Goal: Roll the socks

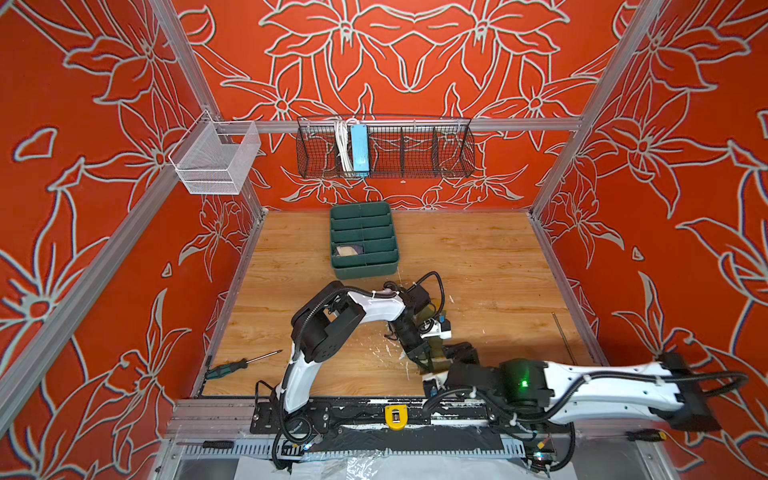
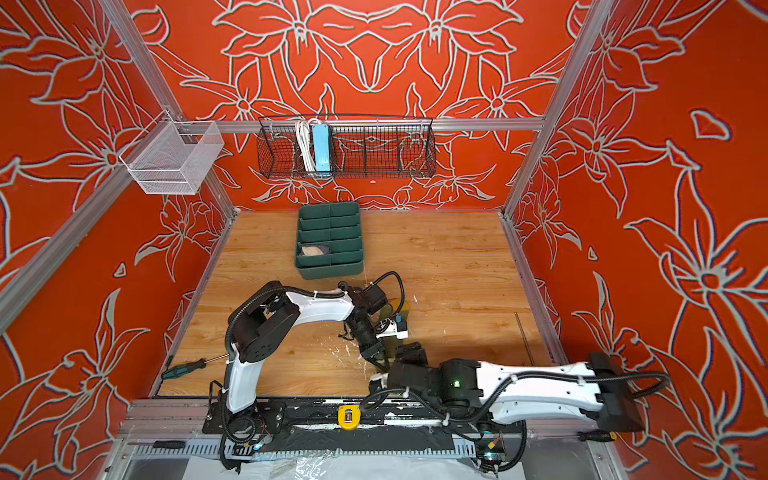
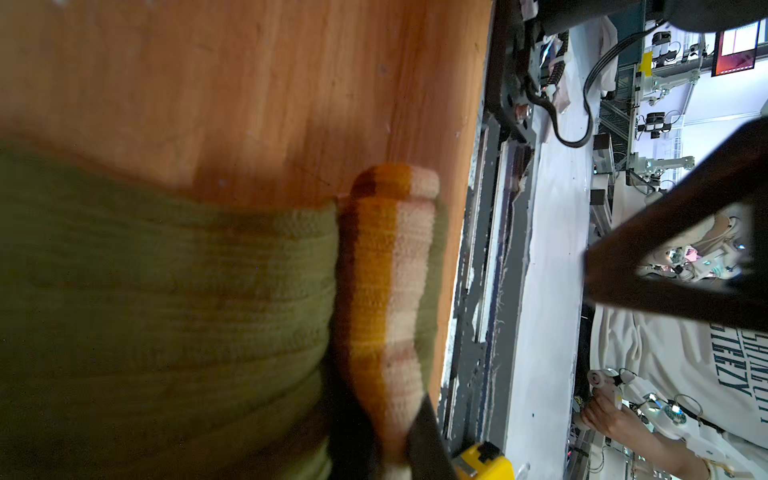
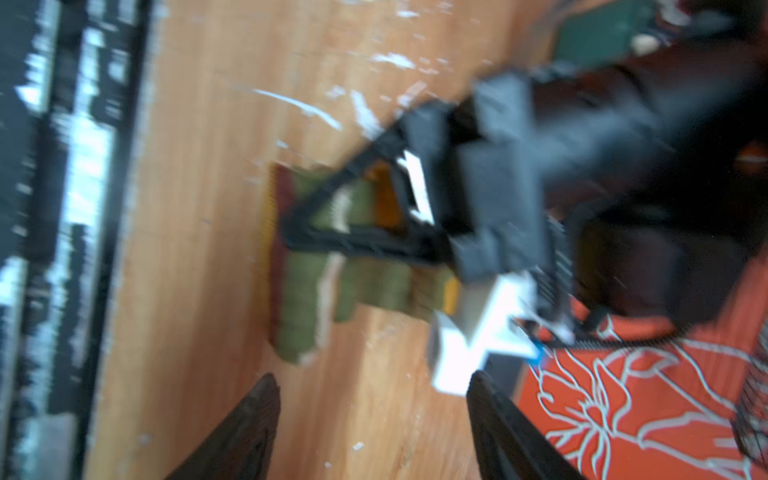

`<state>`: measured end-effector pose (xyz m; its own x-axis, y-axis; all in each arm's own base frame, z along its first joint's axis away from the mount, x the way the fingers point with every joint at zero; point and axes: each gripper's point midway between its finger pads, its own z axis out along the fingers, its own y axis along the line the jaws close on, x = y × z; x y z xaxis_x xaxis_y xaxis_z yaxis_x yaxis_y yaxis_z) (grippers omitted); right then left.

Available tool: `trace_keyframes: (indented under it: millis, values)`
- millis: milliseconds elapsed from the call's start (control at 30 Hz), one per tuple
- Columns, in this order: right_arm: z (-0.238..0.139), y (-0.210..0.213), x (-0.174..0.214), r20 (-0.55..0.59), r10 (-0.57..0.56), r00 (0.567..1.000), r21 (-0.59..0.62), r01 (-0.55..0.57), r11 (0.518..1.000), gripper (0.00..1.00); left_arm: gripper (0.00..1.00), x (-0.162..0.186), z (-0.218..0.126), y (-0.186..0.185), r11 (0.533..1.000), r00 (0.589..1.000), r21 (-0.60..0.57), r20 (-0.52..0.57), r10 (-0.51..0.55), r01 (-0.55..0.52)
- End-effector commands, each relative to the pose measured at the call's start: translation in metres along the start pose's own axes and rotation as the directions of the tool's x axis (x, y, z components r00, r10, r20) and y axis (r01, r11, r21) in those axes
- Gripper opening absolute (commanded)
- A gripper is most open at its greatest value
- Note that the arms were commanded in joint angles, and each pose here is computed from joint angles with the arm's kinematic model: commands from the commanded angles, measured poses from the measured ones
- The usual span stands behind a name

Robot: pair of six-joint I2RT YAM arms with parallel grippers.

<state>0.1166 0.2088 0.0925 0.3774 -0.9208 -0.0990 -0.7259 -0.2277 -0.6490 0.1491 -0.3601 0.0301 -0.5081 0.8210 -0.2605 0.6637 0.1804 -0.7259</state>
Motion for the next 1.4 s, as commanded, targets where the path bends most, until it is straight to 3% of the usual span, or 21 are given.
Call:
trace_keyframes:
  millis: [0, 133, 333, 633, 700, 800, 867, 900, 1000, 1133, 1300, 1367]
  values:
    - [0.009, -0.001, -0.007, -0.014, 0.029, 0.999, 0.019, -0.029, 0.999, 0.71, 0.0, 0.024, 0.01, 0.023, 0.995, 0.996, -0.085, -0.08, -0.05, 0.043]
    - [0.025, 0.011, 0.002, -0.049, -0.018, 0.999, 0.003, 0.019, 1.0, 0.65, 0.0, 0.025, 0.009, 0.025, 0.994, 0.996, -0.1, -0.083, -0.041, 0.033]
    - [0.043, 0.011, 0.007, -0.084, 0.044, 0.996, -0.035, -0.047, 0.998, 0.55, 0.0, 0.025, 0.008, 0.026, 0.994, 0.996, -0.109, -0.086, -0.027, 0.017]
    - [0.059, 0.032, 0.01, -0.139, 0.03, 0.99, -0.126, -0.047, 0.991, 0.44, 0.0, 0.024, 0.006, 0.023, 0.993, 0.997, -0.114, -0.079, -0.008, -0.001]
    - [0.062, 0.035, 0.009, -0.149, 0.027, 0.989, -0.146, -0.049, 0.988, 0.33, 0.0, 0.021, 0.005, 0.022, 0.993, 0.997, -0.119, -0.074, 0.003, -0.012]
    - [0.066, 0.041, 0.007, -0.154, 0.025, 0.988, -0.169, -0.051, 0.984, 0.09, 0.0, 0.02, 0.003, 0.02, 0.991, 0.997, -0.13, -0.07, 0.014, -0.023]
    - [0.065, 0.043, 0.006, -0.15, 0.026, 0.988, -0.187, -0.054, 0.981, 0.0, 0.0, 0.019, 0.001, 0.02, 0.989, 0.998, -0.146, -0.062, 0.024, -0.032]
    - [0.063, 0.044, 0.005, -0.145, 0.028, 0.989, -0.198, -0.057, 0.979, 0.0, 0.03, 0.018, -0.001, 0.019, 0.987, 0.998, -0.157, -0.056, 0.029, -0.037]
    - [0.056, 0.05, 0.002, -0.131, 0.049, 0.99, -0.253, -0.081, 0.964, 0.0, 0.3, 0.01, -0.011, 0.013, 0.978, 0.997, -0.195, -0.022, 0.075, -0.078]
    - [0.042, 0.073, -0.001, -0.129, 0.077, 0.989, -0.402, -0.123, 0.907, 0.0, 0.54, -0.009, -0.045, -0.004, 0.928, 0.974, -0.321, 0.059, 0.218, -0.188]
    - [0.036, 0.088, -0.005, -0.158, 0.113, 0.981, -0.515, -0.179, 0.838, 0.0, 0.67, -0.034, -0.103, -0.03, 0.792, 0.895, -0.541, 0.147, 0.421, -0.284]
    - [0.036, 0.09, -0.007, -0.166, 0.126, 0.978, -0.534, -0.197, 0.822, 0.0, 0.71, -0.04, -0.133, -0.038, 0.699, 0.854, -0.656, 0.157, 0.496, -0.286]
